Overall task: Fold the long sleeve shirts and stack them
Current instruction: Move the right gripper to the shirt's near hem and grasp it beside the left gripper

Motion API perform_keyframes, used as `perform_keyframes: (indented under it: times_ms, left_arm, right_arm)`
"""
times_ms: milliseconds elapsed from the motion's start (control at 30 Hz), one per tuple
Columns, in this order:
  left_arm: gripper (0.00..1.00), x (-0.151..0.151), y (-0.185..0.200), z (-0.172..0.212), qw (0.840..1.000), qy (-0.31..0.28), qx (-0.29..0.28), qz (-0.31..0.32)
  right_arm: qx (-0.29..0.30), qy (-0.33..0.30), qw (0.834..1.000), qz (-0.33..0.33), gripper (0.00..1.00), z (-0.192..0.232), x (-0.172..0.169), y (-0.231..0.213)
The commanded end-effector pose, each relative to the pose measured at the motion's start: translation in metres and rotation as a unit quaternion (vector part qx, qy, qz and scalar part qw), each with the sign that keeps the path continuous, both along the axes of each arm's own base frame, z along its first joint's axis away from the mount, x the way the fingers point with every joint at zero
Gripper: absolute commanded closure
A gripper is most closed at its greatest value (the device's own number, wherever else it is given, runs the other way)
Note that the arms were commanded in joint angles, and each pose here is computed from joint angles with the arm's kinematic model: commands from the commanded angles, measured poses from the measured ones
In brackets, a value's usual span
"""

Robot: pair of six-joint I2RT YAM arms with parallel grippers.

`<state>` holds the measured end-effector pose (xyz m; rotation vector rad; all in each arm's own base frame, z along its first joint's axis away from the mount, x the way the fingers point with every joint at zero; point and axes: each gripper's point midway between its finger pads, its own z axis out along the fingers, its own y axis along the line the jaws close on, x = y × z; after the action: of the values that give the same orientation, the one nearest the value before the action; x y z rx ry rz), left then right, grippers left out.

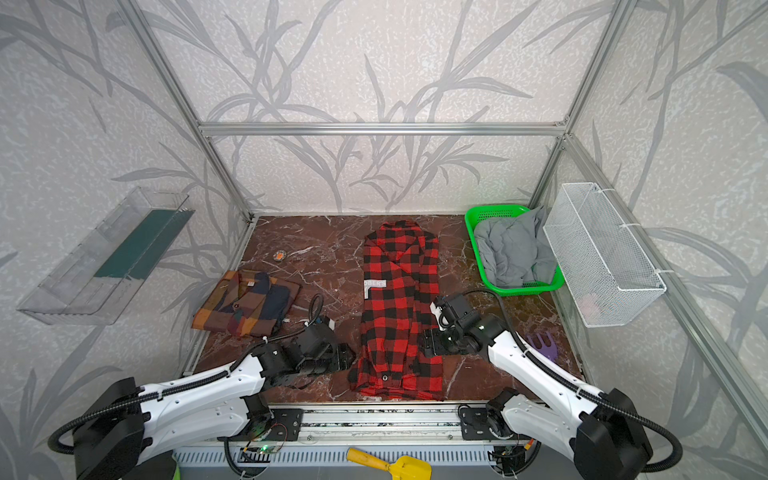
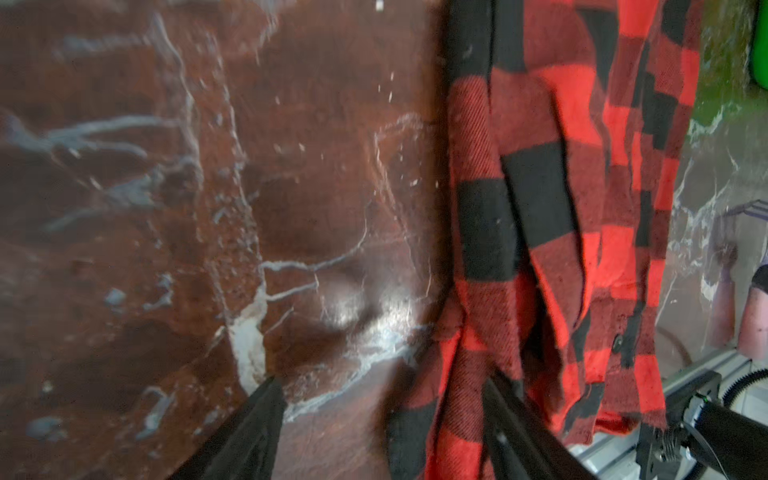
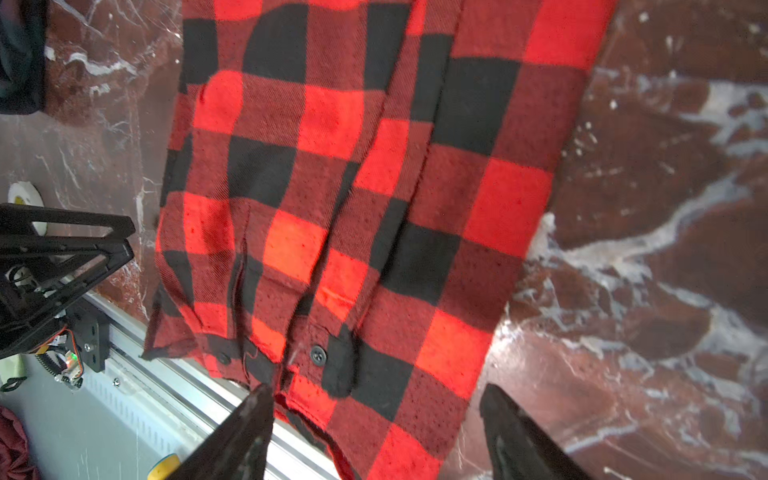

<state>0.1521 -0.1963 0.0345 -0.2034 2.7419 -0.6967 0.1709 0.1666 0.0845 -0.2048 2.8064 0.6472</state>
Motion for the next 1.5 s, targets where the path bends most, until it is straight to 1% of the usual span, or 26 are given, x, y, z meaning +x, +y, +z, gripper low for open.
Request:
perform_keyframes:
  times_ms: [0,67,200,333,433,500,600,667,733,833,933,1067,1133,1233,1400,1467]
  left_arm:
    - [0.25,-0.015,-0.011,0.001,0.999,0.027,-0.045,-0.006]
    - [0.26,-0.02,-0.009,0.0,0.999,0.027,-0.044,-0.008]
    - [0.27,-0.025,-0.012,-0.001,0.998,0.03,-0.057,-0.014]
    - [0.35,-0.031,-0.022,0.001,0.996,0.041,-0.071,-0.032]
    - [0.42,-0.038,-0.027,0.001,0.995,0.048,-0.068,-0.049]
    - [0.51,-0.042,-0.032,-0.001,0.995,0.055,-0.066,-0.056]
    - [0.6,-0.051,-0.04,-0.004,0.993,0.071,-0.072,-0.069]
    - [0.63,-0.056,-0.043,-0.006,0.992,0.078,-0.071,-0.073]
    - [0.7,-0.057,-0.044,-0.007,0.992,0.08,-0.072,-0.072]
    - [0.83,-0.054,-0.048,-0.001,0.991,0.075,-0.08,-0.071]
    - [1.0,-0.05,-0.057,0.012,0.991,0.07,-0.096,-0.069]
    - [1.0,-0.036,-0.07,0.043,0.988,0.048,-0.138,-0.044]
    - [1.0,-0.025,-0.076,0.065,0.983,0.034,-0.181,-0.013]
    - [1.0,-0.017,-0.082,0.085,0.97,0.038,-0.238,0.027]
    - [1.0,-0.016,-0.08,0.104,0.958,0.059,-0.273,0.065]
    - [1.0,-0.015,-0.075,0.112,0.957,0.055,-0.275,0.074]
  right_arm:
    - [0.008,0.038,0.999,-0.021,0.22,-0.006,-0.023,-0.009]
    - [0.015,0.048,0.998,-0.029,0.22,-0.011,-0.03,-0.011]
    - [-0.005,0.066,0.997,-0.047,0.23,-0.027,-0.04,-0.022]
    - [0.0,0.097,0.993,-0.071,0.24,-0.045,-0.05,-0.024]
    - [0.005,0.101,0.992,-0.075,0.26,-0.052,-0.052,-0.024]
    - [0.016,0.106,0.991,-0.075,0.28,-0.054,-0.053,-0.02]
    - [0.026,0.11,0.991,-0.068,0.31,-0.053,-0.056,-0.015]
    - [0.035,0.109,0.991,-0.063,0.32,-0.053,-0.057,-0.011]
    - [0.041,0.11,0.991,-0.06,0.34,-0.056,-0.058,-0.008]
    - [0.054,0.115,0.99,-0.055,0.39,-0.059,-0.059,-0.002]
    - [0.07,0.106,0.991,-0.053,0.47,-0.054,-0.055,0.004]
    - [0.085,0.079,0.992,-0.051,0.63,-0.043,-0.045,0.009]
    - [0.087,0.07,0.992,-0.054,0.68,-0.041,-0.04,0.01]
    - [0.091,0.067,0.992,-0.056,0.73,-0.041,-0.035,0.014]
    - [0.094,0.059,0.992,-0.062,0.76,-0.04,-0.028,0.017]
    - [0.095,0.053,0.992,-0.064,0.77,-0.037,-0.025,0.017]
